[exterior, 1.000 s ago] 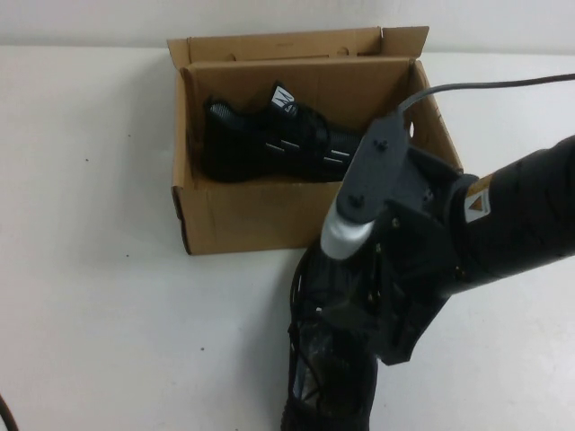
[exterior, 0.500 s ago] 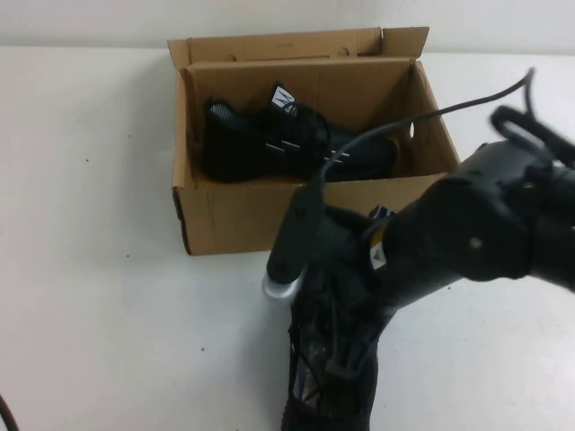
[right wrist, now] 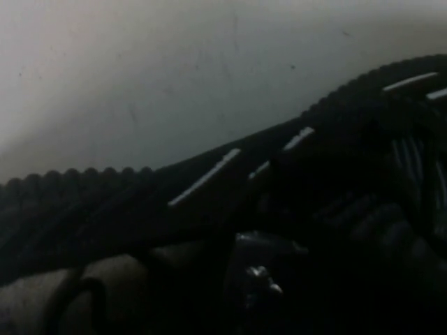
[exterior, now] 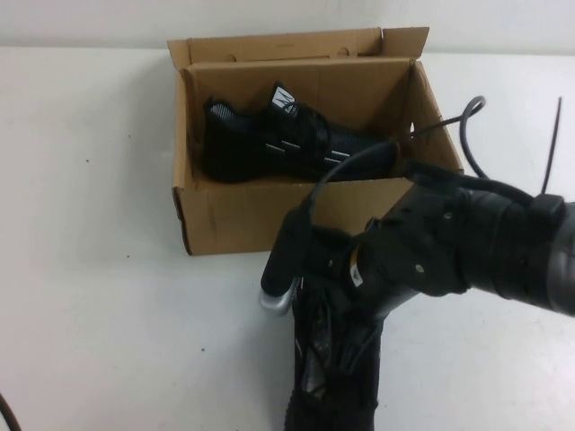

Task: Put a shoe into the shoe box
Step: Pick up the shoe from the table

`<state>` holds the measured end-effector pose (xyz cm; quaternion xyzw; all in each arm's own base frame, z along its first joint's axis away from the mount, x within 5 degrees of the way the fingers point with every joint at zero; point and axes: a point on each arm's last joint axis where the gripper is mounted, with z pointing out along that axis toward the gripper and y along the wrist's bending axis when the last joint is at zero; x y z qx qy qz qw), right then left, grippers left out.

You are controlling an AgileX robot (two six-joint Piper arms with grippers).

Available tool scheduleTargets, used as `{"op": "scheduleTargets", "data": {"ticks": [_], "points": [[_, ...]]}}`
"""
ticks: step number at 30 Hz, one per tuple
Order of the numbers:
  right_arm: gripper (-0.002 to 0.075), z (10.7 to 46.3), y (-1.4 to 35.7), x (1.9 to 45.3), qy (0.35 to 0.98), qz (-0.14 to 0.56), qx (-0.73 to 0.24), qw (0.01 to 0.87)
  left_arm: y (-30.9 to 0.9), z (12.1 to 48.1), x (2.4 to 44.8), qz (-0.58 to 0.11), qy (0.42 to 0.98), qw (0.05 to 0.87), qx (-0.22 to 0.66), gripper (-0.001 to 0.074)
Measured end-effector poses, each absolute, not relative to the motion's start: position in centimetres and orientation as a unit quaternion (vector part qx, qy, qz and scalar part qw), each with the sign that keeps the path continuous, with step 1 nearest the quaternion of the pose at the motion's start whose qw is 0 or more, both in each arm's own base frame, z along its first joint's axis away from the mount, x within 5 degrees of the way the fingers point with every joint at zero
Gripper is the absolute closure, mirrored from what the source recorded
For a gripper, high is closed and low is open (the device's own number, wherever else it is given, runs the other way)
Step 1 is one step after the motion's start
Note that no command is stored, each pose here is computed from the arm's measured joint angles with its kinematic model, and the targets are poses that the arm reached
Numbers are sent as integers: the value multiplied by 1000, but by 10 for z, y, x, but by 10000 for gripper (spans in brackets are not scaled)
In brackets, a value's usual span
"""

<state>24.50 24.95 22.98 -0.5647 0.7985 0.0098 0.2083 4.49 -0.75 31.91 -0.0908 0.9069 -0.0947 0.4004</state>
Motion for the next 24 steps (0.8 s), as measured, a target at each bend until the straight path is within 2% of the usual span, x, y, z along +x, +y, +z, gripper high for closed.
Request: {"op": "scheduleTargets", "data": {"ticks": [12,18,24], "points": [[721,304,232,231,766,-2,-589,258,-9,318,44,-86,914,394,-48,738],[722,310,228,227,720,-24,-648,248,-23,315,37,-158,922,353,-27,738],[722,320,224,223,671,-41,-694,256,-29,314,32,-180,928,327,6,738]]}}
